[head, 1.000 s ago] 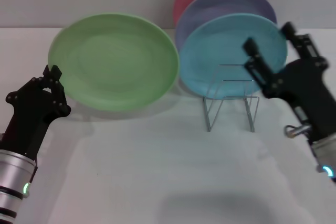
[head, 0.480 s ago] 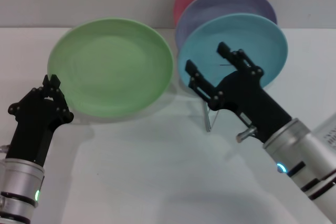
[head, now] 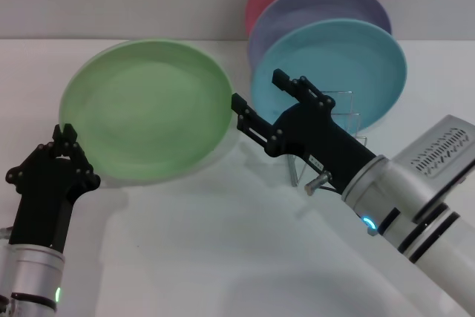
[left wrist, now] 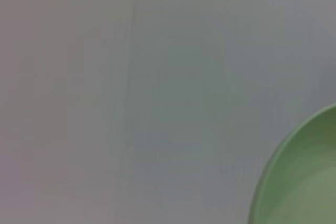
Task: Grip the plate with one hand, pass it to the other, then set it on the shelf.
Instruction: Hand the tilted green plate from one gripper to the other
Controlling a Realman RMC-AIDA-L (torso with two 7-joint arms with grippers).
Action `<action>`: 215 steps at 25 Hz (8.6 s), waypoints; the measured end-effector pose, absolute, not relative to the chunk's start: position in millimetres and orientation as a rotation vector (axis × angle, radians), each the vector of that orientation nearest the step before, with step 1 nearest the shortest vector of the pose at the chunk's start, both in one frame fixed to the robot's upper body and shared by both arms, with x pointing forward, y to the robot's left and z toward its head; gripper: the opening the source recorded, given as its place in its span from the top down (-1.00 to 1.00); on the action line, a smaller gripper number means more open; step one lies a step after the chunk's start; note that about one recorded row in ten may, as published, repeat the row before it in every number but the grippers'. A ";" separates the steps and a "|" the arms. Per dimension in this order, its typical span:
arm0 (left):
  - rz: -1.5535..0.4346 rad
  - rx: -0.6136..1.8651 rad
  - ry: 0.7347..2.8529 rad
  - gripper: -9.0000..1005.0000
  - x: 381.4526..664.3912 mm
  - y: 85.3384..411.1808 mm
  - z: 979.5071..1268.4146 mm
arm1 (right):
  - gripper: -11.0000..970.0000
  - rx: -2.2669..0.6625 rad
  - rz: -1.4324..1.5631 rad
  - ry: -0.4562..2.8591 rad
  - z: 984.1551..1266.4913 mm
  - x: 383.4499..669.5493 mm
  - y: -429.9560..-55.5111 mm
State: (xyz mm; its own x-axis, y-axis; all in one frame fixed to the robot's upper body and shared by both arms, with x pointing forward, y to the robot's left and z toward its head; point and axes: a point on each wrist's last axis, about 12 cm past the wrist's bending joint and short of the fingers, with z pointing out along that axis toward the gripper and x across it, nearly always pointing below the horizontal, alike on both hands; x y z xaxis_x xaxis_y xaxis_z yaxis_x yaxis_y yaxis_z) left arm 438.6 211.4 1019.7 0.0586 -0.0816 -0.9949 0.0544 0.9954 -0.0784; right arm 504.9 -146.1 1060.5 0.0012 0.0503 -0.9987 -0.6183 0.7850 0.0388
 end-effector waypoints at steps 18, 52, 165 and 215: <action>-0.010 -0.056 1.499 0.88 425.3 204.2 1024.7 | -0.57 -0.578 0.591 1.550 1054.2 524.1 -128.2; -0.001 -0.063 1.505 0.87 424.4 203.9 1024.5 | -0.18 -0.591 0.596 1.595 1054.9 543.6 -118.1; 0.034 -0.039 1.509 0.83 417.3 195.9 1026.9 | 0.91 -0.591 0.599 1.621 1051.2 544.5 -116.5; -0.294 -0.031 1.208 0.23 406.3 235.8 1033.6 | 0.94 -0.570 0.459 1.295 1079.2 524.7 -135.2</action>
State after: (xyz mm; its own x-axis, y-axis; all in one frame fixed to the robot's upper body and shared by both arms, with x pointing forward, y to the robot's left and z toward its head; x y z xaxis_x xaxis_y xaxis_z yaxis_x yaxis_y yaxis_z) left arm 406.3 235.8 1033.6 0.3219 -0.2404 -0.9158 0.2073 0.9617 -0.1796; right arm 524.7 -135.2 1079.2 0.2179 0.0017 -0.9760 -0.6133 0.7782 -0.1356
